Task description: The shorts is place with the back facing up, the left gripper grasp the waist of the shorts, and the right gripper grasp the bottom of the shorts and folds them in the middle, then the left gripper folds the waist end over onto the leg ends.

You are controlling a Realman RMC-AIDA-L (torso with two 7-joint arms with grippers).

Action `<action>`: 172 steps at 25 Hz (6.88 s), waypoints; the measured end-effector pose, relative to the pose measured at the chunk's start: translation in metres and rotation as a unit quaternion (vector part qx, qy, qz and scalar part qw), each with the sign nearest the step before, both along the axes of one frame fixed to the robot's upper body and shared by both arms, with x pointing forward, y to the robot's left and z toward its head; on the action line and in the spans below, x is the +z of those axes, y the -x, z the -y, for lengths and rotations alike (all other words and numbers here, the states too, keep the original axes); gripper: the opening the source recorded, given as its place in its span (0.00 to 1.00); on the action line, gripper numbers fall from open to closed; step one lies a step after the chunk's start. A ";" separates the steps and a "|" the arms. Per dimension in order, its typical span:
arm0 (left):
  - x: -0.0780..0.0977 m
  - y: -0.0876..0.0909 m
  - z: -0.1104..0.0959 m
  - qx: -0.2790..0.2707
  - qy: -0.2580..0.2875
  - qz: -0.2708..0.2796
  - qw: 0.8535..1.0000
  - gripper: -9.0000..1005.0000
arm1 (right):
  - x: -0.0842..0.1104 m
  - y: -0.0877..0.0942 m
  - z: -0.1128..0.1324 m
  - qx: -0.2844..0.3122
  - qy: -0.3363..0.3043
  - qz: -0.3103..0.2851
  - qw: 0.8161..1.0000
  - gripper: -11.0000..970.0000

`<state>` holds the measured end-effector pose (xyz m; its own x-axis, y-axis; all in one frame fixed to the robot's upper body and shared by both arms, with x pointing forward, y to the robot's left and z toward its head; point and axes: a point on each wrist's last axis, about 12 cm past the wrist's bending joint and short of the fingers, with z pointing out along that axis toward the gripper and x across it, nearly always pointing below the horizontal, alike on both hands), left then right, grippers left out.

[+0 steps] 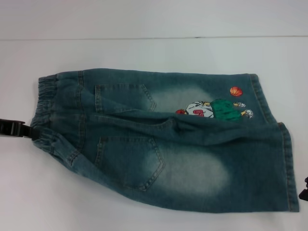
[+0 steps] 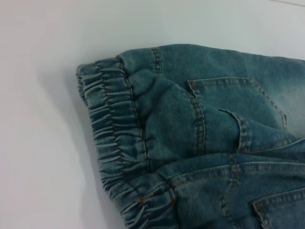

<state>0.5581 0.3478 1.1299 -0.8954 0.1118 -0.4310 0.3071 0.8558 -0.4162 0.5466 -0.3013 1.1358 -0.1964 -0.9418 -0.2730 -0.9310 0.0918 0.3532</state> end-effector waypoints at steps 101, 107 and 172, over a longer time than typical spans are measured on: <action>-0.002 -0.007 0.015 -0.030 -0.001 -0.009 1.000 0.04 | -0.014 -0.018 -0.055 0.047 0.064 0.040 0.996 0.34; -0.002 -0.007 0.016 -0.030 -0.001 -0.009 1.000 0.04 | -0.014 -0.018 -0.052 0.047 0.064 0.041 0.996 0.09; -0.048 -0.030 0.015 0.168 0.058 0.295 0.939 0.04 | -0.101 -0.036 0.000 -0.454 -0.264 0.425 0.737 0.09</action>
<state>0.5879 0.3327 1.0819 -0.4740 -0.2138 -0.8542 0.2335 0.9048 -0.3561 0.5829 -0.3016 1.0350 -0.2274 -0.2456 -0.9423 -0.4748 0.8728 -0.1129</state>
